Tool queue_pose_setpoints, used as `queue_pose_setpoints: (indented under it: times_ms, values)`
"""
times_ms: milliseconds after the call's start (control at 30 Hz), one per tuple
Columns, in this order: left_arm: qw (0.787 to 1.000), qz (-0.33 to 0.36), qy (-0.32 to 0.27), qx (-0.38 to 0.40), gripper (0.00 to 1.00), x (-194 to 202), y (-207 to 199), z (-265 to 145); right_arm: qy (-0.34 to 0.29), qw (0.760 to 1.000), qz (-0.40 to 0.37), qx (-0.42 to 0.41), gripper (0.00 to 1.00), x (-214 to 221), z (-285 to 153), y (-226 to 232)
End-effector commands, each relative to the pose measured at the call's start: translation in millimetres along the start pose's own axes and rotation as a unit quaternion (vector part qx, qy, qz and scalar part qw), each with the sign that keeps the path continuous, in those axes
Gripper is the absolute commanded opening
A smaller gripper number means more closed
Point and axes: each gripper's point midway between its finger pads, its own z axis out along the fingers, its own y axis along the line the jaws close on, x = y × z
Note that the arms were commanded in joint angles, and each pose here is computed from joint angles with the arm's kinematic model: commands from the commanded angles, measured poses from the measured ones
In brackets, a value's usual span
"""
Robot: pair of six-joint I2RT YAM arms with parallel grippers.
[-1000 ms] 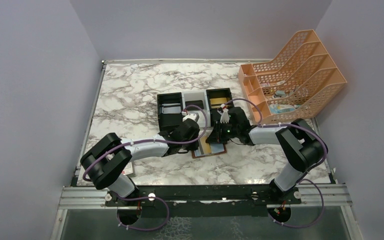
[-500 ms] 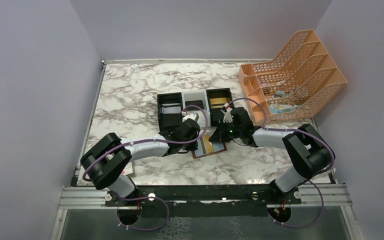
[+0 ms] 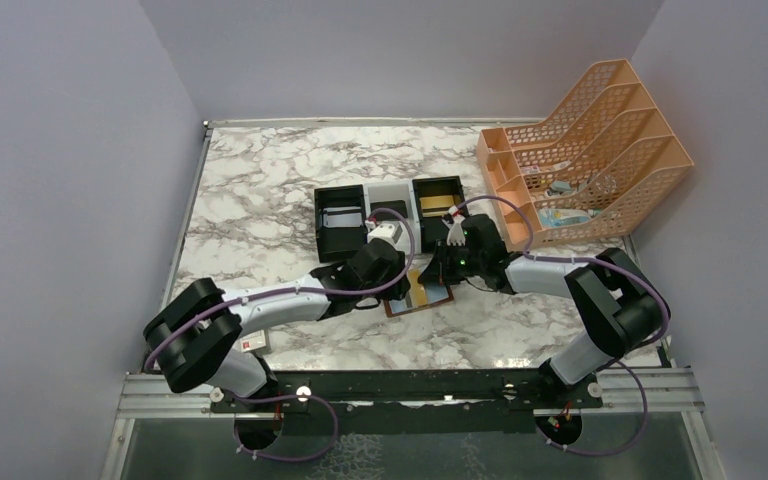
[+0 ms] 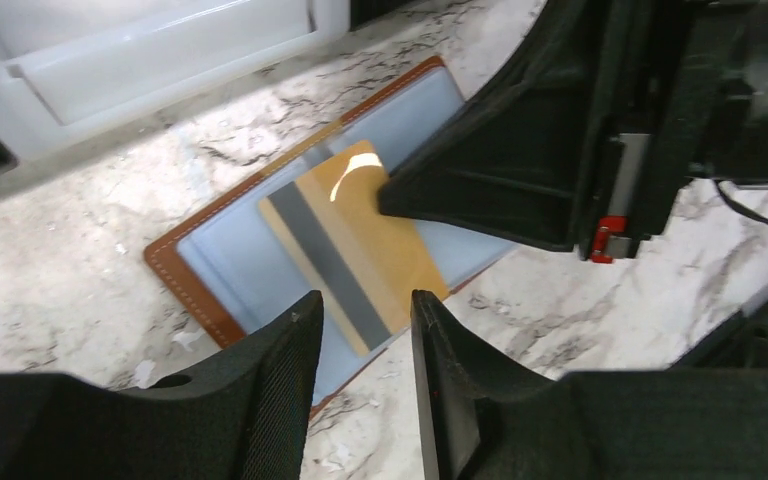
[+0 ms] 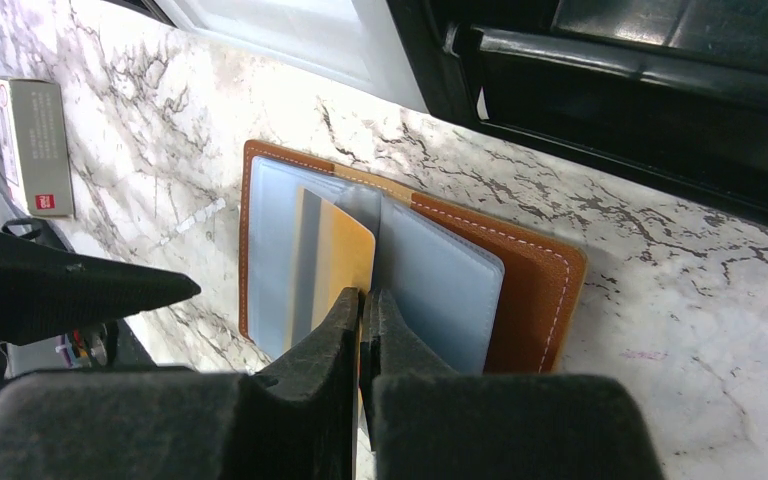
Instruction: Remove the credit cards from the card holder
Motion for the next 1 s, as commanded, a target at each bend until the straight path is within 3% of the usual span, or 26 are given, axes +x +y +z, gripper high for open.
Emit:
queue_pose_setpoints:
  times_ms: [0,100,233,633,967]
  values:
    - [0.997,-0.02,-0.029,0.07,0.41,-6.6,-24.0,0.3,0.003,1.0,-0.009,-0.002,0.01,4.0,-3.2,-1.7]
    - [0.998,-0.017,-0.008,0.054,0.39,3.2,-18.7,11.7,0.003,1.0,-0.01,-0.003,0.01,4.1,-3.7,-1.3]
    - [1.0,-0.004,0.011,0.001,0.24,10.3,-1.2,18.0,0.005,1.0,-0.012,0.001,0.01,4.7,-4.7,-2.3]
    - [0.999,0.015,0.036,-0.021,0.21,23.3,10.4,24.9,0.005,1.0,-0.016,-0.021,0.02,4.7,-6.6,5.3]
    - [0.996,0.021,0.055,-0.064,0.11,32.0,26.1,30.3,0.007,0.998,-0.007,-0.058,0.06,5.2,-5.9,17.0]
